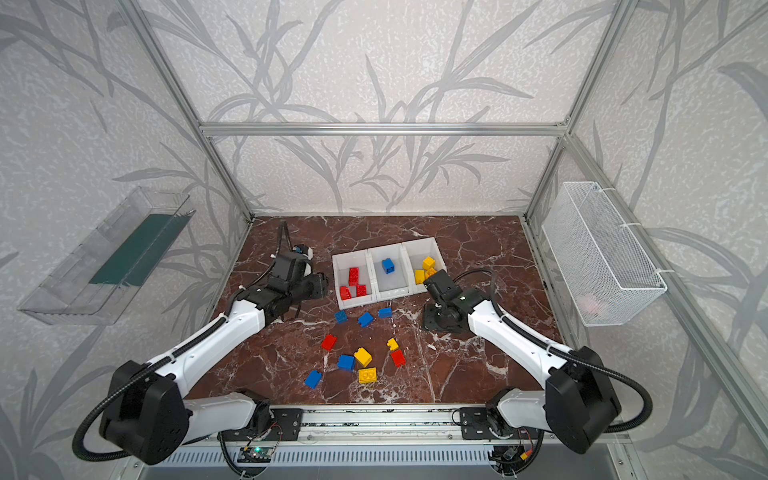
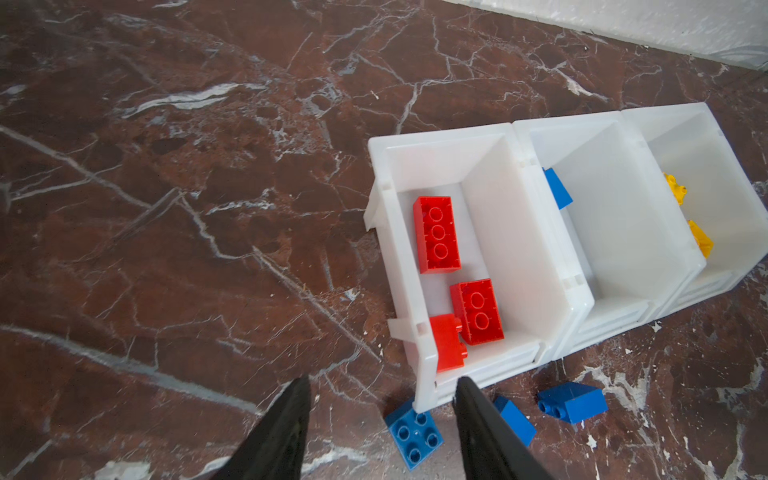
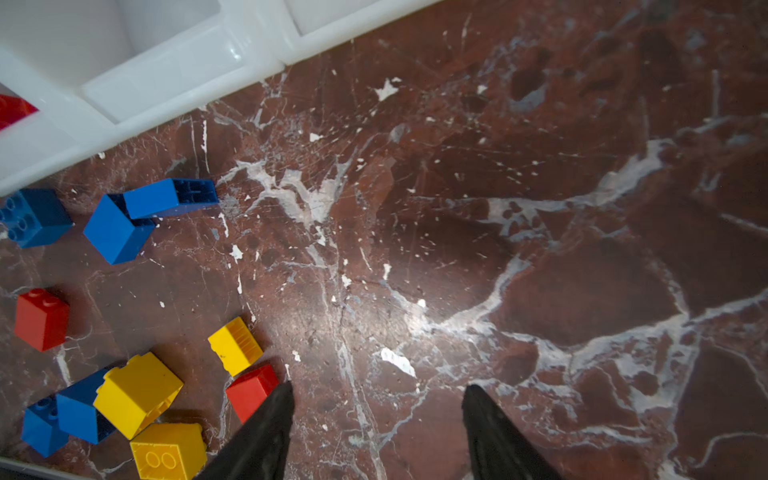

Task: Sort the legos into containers by color
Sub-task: 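Grasp a blue brick with the right gripper and drop it in the middle compartment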

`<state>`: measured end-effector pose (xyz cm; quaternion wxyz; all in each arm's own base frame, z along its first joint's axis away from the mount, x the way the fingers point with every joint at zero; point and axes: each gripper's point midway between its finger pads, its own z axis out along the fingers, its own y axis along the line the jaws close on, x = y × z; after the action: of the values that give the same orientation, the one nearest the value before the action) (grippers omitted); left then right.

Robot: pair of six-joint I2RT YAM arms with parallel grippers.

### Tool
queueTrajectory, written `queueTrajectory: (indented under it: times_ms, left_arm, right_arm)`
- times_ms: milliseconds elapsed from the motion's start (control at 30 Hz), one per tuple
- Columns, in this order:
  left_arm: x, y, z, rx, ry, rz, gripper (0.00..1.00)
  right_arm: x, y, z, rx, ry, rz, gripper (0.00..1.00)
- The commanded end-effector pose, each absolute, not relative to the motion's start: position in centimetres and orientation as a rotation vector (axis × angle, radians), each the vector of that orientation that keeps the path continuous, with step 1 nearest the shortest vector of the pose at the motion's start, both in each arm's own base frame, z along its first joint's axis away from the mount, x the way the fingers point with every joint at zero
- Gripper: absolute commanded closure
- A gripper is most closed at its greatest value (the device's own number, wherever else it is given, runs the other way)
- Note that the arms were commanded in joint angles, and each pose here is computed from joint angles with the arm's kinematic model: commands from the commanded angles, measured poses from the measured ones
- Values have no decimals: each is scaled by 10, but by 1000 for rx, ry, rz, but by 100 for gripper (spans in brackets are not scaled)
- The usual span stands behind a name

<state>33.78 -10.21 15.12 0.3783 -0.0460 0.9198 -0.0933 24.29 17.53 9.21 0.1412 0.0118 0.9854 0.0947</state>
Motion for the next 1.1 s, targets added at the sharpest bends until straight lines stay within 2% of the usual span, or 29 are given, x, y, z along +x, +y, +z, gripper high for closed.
queueTrajectory:
  times_ms: [0,233,467,1067]
  left_arm:
    - [325,-81,151,-195,2334,-172,40]
    - [306,-76,144,-256,2315,-224,39]
    - [292,-81,128,-292,2325,-311,39]
    - [285,-93,122,-282,2318,-429,39]
  right_arm:
    - [258,199,101,-57,2817,218,34]
    - [282,265,90,-176,2808,284,34]
    - [301,297,67,-220,2840,214,33]
    - [306,311,36,-219,2906,101,35]
